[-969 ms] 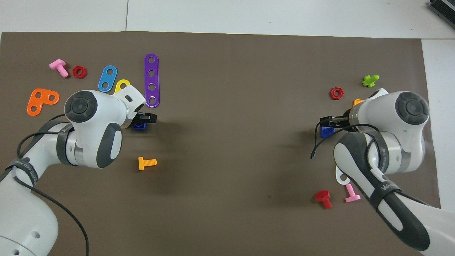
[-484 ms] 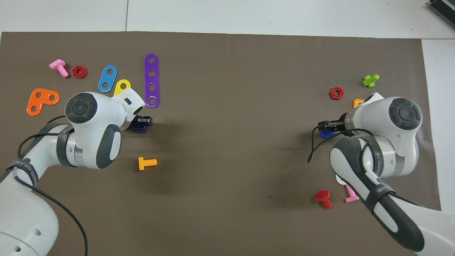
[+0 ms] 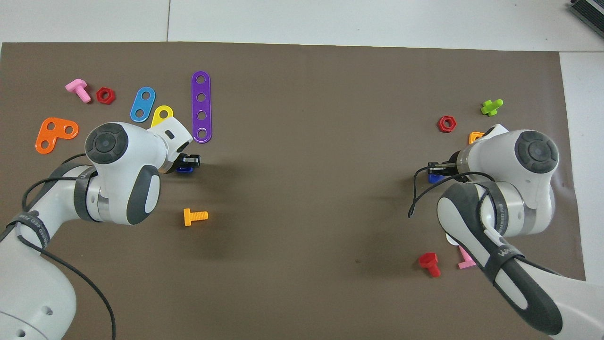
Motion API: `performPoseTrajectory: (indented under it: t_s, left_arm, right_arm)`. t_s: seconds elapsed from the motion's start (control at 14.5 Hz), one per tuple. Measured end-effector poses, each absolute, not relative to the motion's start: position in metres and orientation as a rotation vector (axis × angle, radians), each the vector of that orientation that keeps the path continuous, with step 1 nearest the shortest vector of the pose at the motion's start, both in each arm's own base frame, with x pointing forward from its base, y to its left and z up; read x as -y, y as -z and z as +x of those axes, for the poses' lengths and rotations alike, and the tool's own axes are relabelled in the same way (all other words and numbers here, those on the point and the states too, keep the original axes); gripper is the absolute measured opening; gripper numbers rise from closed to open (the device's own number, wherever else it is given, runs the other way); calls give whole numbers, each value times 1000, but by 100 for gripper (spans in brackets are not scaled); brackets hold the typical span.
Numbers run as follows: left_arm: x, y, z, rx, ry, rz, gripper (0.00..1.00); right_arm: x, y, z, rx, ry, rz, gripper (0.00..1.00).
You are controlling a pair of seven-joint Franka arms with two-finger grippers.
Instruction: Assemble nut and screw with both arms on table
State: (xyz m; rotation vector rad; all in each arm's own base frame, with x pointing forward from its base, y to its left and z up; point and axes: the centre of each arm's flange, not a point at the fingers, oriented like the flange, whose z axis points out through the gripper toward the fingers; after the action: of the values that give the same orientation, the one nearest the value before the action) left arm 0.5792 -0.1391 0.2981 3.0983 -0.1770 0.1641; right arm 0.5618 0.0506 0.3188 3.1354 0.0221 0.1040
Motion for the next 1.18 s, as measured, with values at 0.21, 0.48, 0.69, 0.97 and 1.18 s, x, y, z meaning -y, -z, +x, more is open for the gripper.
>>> performPoseTrajectory:
  t_s: [0.21,0.48,0.69,0.97,1.18]
  left_arm:
    - [142,-323,596,157,-129,3101,47]
    - [150,-373,627,129,-68,3090,47]
    - [153,-379,637,98,-70,3066,47]
    - [156,-387,644,29,-95,3053,47]
    - [166,-397,647,-106,-102,3018,47]
  right_arm:
    - [-91,-323,558,7,-112,3142,19]
    - [-178,-333,544,162,-143,3159,19]
    - [-234,-341,531,280,-166,3172,19]
    - [-291,-351,522,348,-196,3194,19]
    - [-322,-343,515,367,-184,3196,19]
